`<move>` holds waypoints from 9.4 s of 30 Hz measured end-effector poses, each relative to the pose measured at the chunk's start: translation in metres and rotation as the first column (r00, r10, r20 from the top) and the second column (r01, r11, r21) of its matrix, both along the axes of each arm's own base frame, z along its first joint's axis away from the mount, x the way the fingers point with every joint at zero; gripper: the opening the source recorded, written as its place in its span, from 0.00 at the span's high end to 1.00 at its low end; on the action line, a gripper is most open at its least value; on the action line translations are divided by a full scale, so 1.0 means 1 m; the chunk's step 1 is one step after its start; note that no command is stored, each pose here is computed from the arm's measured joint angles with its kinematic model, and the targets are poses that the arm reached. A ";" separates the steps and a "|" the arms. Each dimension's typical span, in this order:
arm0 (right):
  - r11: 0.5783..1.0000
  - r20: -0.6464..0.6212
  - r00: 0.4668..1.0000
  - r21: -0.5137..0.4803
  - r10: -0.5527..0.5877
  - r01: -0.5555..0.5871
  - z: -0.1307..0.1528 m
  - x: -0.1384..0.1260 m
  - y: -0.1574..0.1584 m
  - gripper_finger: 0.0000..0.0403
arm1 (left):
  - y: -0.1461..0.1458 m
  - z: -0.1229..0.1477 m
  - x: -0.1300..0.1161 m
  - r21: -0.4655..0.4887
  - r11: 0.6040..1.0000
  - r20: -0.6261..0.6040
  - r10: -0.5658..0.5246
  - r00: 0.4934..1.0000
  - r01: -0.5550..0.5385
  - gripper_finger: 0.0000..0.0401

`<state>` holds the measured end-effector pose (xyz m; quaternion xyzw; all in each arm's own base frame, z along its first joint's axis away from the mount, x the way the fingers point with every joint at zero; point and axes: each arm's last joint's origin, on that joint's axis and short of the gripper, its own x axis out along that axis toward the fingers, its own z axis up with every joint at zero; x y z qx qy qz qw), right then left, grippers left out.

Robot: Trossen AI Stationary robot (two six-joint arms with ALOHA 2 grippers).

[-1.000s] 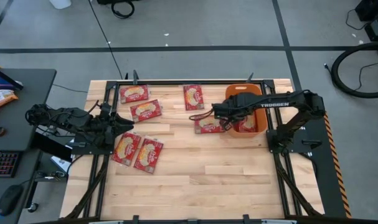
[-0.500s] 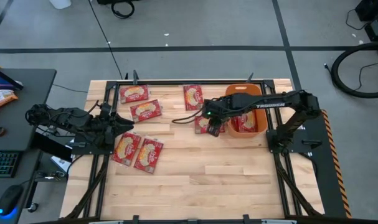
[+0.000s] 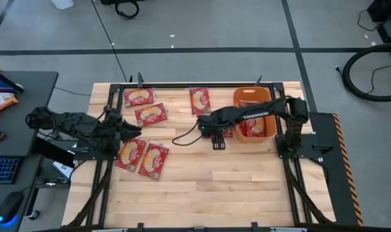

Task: Sort popcorn bags into baskets
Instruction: Put the red popcorn bag into the orange bin

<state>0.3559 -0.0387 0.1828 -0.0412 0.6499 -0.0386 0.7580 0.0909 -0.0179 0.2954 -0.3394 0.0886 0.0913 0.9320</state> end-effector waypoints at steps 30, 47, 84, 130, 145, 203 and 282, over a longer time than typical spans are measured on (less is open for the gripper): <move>0.998 -0.021 0.999 0.048 -0.031 0.032 -0.022 0.007 -0.012 0.97 | -0.001 0.000 0.000 -0.109 0.994 0.007 -0.001 1.000 0.002 0.63; 0.999 -0.155 0.988 0.051 -0.003 0.011 -0.016 -0.013 -0.009 0.45 | -0.001 0.000 0.000 -0.119 0.993 0.007 -0.009 1.000 0.010 0.63; 0.999 -0.141 0.989 -0.031 -0.040 0.036 -0.006 -0.008 -0.008 0.97 | -0.001 -0.001 0.000 -0.107 0.994 0.002 -0.012 1.000 0.013 0.63; 0.445 -0.126 0.437 -0.049 -0.891 0.894 0.075 -0.125 -0.028 0.96 | -0.002 0.000 0.000 -0.076 0.995 -0.002 -0.070 0.998 0.069 0.63; 0.019 -0.201 0.034 0.077 -0.979 0.997 0.038 -0.156 -0.060 0.78 | -0.002 0.000 0.000 -0.079 0.995 -0.001 -0.069 0.998 0.069 0.63; 0.919 0.015 0.980 -0.349 0.199 -0.181 -0.027 0.006 -0.099 0.46 | 0.001 -0.004 -0.001 -0.139 0.988 -0.026 0.065 0.998 -0.068 0.63; 0.926 -0.025 0.936 0.134 -0.352 0.352 0.093 0.026 -0.069 1.00 | -0.018 -0.043 0.057 0.218 0.973 -0.409 0.022 0.912 0.074 0.48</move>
